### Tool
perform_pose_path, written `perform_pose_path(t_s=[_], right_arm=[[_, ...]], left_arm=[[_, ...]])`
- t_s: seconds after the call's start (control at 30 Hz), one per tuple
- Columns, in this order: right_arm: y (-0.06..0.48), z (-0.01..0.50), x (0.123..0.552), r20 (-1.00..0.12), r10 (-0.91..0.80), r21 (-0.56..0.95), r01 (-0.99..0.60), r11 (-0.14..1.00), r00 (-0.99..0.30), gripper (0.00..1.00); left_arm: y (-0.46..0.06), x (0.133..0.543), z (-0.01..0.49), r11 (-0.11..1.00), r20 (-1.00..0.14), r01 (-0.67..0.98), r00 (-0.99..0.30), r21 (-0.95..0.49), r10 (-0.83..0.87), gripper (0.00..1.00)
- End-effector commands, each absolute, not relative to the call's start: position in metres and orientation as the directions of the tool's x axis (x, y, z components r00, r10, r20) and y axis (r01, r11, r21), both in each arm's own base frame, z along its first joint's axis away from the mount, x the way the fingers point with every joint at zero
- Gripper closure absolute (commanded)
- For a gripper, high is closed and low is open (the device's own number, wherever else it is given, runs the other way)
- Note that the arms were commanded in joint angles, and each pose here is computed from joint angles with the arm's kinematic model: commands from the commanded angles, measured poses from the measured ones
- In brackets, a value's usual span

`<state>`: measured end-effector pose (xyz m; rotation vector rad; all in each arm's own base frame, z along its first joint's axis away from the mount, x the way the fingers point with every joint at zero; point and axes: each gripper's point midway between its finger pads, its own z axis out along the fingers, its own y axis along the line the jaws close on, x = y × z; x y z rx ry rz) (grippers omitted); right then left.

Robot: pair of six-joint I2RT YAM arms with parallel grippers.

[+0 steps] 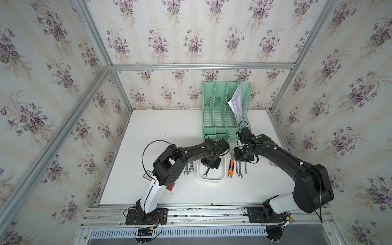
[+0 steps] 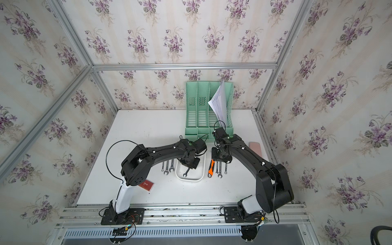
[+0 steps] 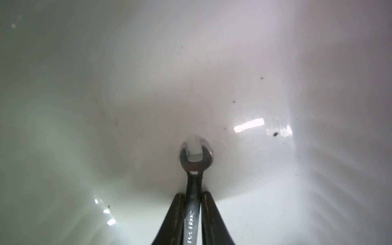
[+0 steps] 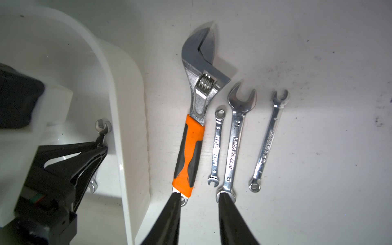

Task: Take out the wrench from the storage box
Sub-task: Pick up the wrench from the storage box.

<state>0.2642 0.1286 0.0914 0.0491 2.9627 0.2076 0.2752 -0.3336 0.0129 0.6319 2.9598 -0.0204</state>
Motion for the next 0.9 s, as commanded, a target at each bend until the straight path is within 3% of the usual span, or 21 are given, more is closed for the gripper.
perform_pose_path(t_s=[0.0, 0.47, 0.87], right_arm=[[0.129, 0.092, 0.263, -0.161, 0.037, 0.139, 0.015, 0.99, -0.986, 0.65], [0.128, 0.095, 0.263, -0.168, 0.039, 0.137, 0.015, 0.99, -0.985, 0.64], [0.127, 0.098, 0.263, -0.175, 0.038, 0.135, 0.014, 0.991, -0.984, 0.65]], left_arm=[[-0.323, 0.275, 0.005, 0.915, -0.093, 0.4, -0.91, 0.054, 0.403, 0.83], [-0.315, 0.289, 0.039, 0.929, -0.154, 0.365, -0.917, 0.055, 0.369, 0.85], [-0.304, 0.308, 0.106, 0.947, -0.262, 0.322, -0.914, -0.002, 0.31, 0.85]])
